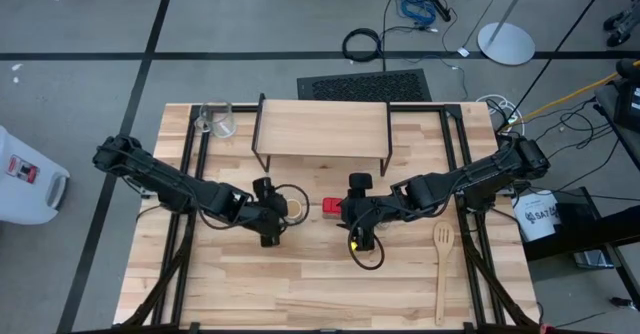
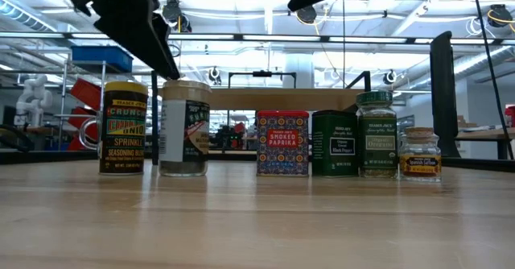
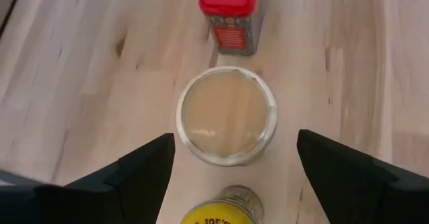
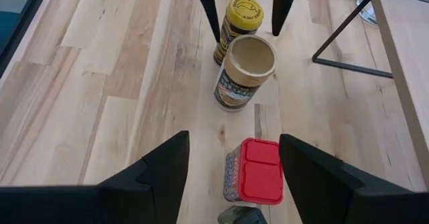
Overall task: Shelf spices
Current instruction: Put the gold seasoning bottle on the shelf
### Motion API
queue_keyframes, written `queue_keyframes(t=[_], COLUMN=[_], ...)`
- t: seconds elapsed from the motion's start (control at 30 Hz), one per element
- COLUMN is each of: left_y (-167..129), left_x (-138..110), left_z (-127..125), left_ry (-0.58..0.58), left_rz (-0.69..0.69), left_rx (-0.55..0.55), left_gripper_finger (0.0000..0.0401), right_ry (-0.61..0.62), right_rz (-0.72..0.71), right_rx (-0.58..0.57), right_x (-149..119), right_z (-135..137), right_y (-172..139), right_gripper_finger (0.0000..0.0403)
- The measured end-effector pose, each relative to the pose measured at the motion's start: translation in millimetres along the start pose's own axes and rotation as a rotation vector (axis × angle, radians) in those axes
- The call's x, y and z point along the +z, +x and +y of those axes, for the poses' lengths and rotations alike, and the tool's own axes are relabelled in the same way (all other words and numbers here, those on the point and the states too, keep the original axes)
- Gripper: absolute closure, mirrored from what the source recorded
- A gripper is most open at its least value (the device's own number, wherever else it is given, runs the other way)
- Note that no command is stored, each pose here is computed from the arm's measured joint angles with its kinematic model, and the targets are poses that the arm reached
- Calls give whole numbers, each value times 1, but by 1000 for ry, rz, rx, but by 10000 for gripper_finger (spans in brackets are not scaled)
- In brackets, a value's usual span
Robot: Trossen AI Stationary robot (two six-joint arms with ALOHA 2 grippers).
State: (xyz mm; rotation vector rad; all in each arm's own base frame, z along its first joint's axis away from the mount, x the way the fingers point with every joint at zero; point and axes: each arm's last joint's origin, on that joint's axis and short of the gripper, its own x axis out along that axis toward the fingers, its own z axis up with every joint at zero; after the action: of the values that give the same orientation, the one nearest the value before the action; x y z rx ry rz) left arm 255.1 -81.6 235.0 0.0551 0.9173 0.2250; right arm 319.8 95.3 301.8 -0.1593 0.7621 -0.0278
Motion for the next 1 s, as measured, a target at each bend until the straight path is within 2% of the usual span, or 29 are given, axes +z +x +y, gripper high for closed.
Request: queue_keyframes(t=[0.17,0.4,0.83,1.0], left_y=[0,0,12,18], left_x=[2,4,-5,-7], left_z=[0,0,-4,-4], left_ry=[-88,-127,-96,-8], left_rz=[-26,-48,12,43], left_rx=[13,18,8,23], left_gripper_finger=[76,76,76,76], right_ry=[4,8,12,12], right_rz=[-5,-11,-31,-31], right_rx=[0,1,3,2], right_x=[1,1,3,3], right_z=[0,0,0,0], right_y=[0,0,0,0], right_gripper_finger=[186,186,186,186])
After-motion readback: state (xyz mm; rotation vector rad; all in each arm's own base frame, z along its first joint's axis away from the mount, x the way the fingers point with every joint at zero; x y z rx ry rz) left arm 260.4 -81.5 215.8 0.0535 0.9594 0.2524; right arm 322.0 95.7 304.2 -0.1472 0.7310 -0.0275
